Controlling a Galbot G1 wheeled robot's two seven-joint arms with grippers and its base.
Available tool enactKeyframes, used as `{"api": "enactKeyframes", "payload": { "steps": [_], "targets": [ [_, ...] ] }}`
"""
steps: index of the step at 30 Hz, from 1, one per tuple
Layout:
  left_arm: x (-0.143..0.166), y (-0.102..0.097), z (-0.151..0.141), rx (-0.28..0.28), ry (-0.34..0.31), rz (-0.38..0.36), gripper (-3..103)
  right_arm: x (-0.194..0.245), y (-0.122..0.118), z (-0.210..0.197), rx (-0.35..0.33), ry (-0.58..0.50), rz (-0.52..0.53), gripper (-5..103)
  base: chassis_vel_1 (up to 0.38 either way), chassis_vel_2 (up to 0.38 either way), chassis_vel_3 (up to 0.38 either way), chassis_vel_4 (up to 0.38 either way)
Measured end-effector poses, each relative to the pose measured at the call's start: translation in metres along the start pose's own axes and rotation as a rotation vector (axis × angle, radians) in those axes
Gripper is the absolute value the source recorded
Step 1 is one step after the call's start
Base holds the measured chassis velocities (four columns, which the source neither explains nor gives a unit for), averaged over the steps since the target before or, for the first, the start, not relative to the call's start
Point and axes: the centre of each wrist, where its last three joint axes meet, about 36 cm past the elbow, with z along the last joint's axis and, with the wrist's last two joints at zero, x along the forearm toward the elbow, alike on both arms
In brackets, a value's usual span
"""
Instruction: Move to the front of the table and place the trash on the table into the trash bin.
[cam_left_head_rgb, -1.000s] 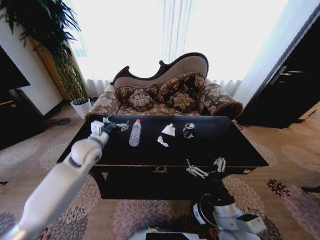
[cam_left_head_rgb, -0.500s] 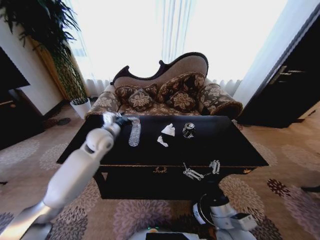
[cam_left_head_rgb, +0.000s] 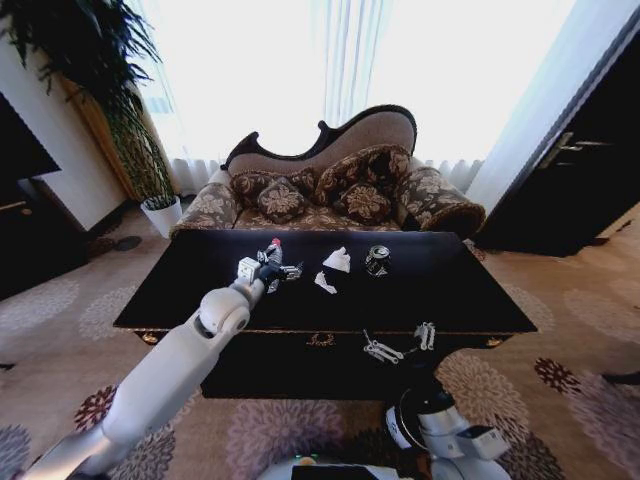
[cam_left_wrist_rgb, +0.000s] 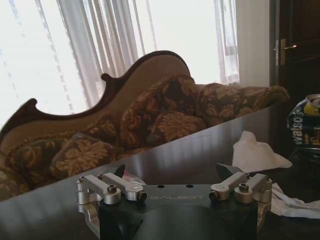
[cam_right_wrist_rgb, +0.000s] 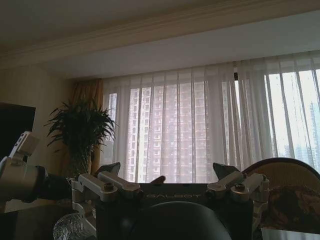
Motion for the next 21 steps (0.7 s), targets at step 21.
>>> {"api": "enactKeyframes", "payload": {
  "steps": [21],
  "targets": [
    [0.018,-0.010,0.036,0.035,0.106,-0.143,100,-0.001,0.007,0.003,-0.007,0.007,-0.022,100,0.000,0.000,0.000,0.000]
  ]
}}
